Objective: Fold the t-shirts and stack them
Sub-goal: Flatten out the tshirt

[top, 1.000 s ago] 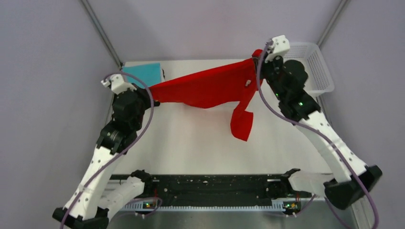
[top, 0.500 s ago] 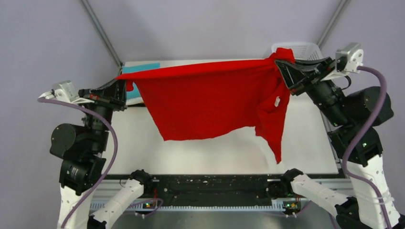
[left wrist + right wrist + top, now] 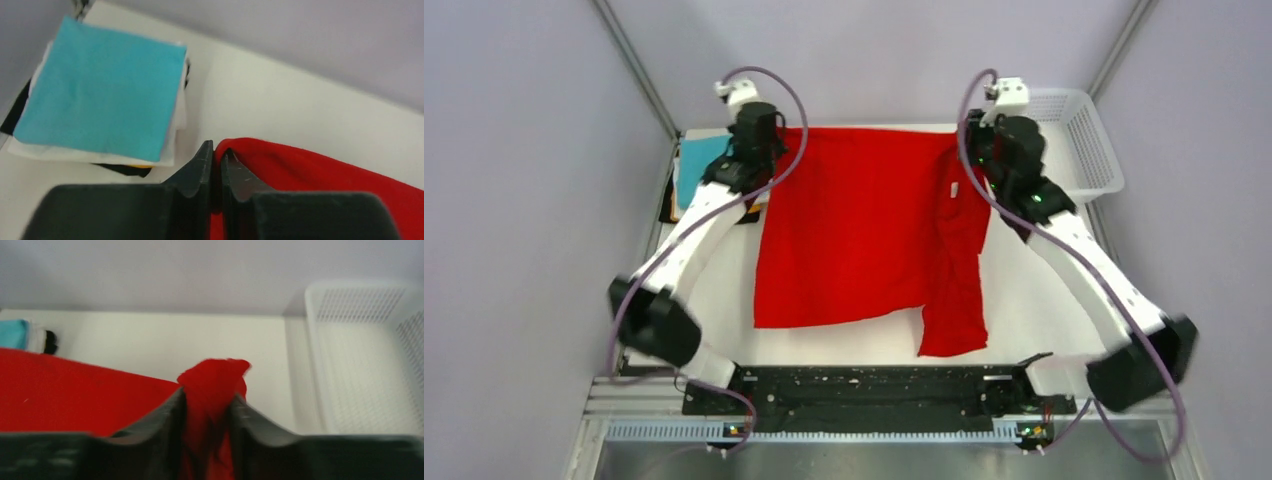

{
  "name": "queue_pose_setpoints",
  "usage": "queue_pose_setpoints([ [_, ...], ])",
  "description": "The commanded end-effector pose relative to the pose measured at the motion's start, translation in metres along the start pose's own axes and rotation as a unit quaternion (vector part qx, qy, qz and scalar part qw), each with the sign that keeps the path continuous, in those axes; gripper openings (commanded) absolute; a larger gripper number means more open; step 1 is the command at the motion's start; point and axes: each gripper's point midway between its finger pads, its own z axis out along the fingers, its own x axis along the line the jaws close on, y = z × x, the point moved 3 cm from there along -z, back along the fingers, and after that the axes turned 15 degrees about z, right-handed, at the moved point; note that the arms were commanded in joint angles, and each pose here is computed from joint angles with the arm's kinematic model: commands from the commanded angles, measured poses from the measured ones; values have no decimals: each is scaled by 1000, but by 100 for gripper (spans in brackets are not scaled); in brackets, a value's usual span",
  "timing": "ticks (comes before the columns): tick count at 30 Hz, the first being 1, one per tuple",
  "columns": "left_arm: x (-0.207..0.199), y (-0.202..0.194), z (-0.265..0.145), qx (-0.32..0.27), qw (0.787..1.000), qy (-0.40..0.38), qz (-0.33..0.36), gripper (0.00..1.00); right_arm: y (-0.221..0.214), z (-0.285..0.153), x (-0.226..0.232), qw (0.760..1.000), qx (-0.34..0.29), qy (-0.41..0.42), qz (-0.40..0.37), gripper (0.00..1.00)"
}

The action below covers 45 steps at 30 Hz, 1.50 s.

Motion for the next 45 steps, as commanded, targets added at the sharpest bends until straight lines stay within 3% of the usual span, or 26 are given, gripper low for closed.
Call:
queue_pose_setpoints([
  [1,14,-99,69,133,987,74,45,46,-86,74,-68,994,73,-76,40,47],
  [3,8,-123,87,171,981,72,54,93,-115,99,-79,992,91,-80,45,93],
  [5,5,-137,93,196,976,67,61,99,-131,112,-84,988,115,-90,41,99],
  [9,4,-136,83,196,978,50,55,99,-145,114,-92,983,147,-107,23,99],
  [15,24,-156,28,243,968,50,35,99,-148,72,-93,981,150,-109,56,99],
  [21,44,-231,-54,354,935,28,-4,99,-161,13,-106,974,136,-142,110,99],
  [27,52,-289,-116,423,904,-3,-55,97,-177,-26,-110,968,166,-143,118,99],
  [31,54,-315,-127,453,889,3,-63,88,-184,-38,-115,965,180,-155,114,99],
  [38,44,-345,-123,502,862,-10,-68,65,-186,-44,-120,964,179,-165,108,99],
  [45,46,-359,-127,532,845,-5,-50,58,-193,-52,-128,959,187,-185,104,99],
])
